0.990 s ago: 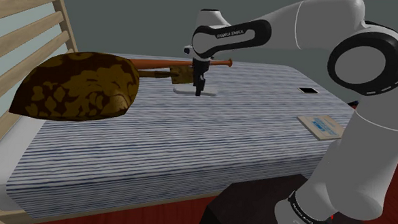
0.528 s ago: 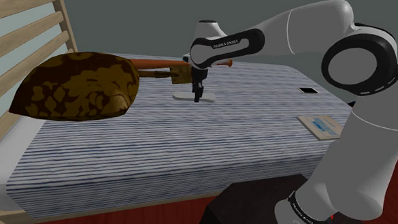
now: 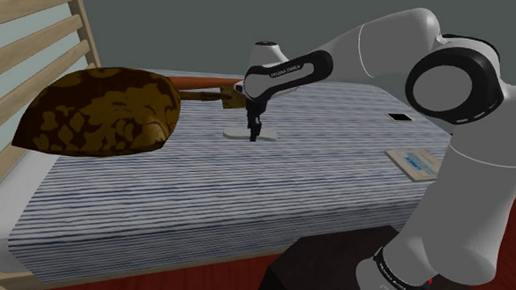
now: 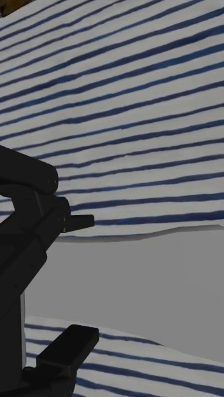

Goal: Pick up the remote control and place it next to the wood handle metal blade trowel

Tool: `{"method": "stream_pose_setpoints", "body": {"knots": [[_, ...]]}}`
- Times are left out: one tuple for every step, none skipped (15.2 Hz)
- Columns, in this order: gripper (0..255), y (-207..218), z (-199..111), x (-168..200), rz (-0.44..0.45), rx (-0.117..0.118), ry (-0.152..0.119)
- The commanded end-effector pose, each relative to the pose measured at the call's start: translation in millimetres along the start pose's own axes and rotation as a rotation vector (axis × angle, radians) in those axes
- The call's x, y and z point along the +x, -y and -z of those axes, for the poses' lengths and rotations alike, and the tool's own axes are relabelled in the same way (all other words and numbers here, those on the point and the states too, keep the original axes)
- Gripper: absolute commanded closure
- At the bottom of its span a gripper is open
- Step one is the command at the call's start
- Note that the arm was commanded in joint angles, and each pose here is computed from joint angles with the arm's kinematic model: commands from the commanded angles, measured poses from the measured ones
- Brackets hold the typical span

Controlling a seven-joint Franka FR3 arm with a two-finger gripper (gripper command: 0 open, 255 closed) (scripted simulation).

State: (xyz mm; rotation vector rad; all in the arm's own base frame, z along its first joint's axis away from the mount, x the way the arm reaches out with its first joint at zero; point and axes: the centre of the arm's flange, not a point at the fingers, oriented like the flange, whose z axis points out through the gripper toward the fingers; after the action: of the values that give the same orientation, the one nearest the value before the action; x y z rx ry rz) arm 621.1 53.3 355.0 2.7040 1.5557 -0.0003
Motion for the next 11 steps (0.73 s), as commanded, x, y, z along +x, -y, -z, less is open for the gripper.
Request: {"method": "stream_pose_setpoints", "body": {"knots": [[255, 0.0, -10.2, -1.3, 0.0, -0.001, -0.001], [255, 0.0, -11.6, -1.3, 0.0, -0.001, -0.001], [255, 0.0, -11.6, -1.3, 0.0, -0.001, -0.001], [255, 0.0, -11.6, -1.3, 0.0, -0.001, -0.001], [255, 0.0, -11.6, -1.3, 0.0, -0.001, -0.001], [255, 0.0, -11.6, -1.3, 0.0, -0.001, -0.001], [255, 0.0, -11.6, -1.3, 0.0, -0.001, -0.001], [255, 0.0, -11.6, -1.3, 0.0, -0.001, -0.001], [255, 0.0, -11.6, -1.3, 0.0, -0.001, -0.001], [0, 0.0, -11.6, -1.3, 0.0, -0.001, -0.001], [0, 0.0, -11.6, -1.3, 0.0, -0.001, -0.001]]}}
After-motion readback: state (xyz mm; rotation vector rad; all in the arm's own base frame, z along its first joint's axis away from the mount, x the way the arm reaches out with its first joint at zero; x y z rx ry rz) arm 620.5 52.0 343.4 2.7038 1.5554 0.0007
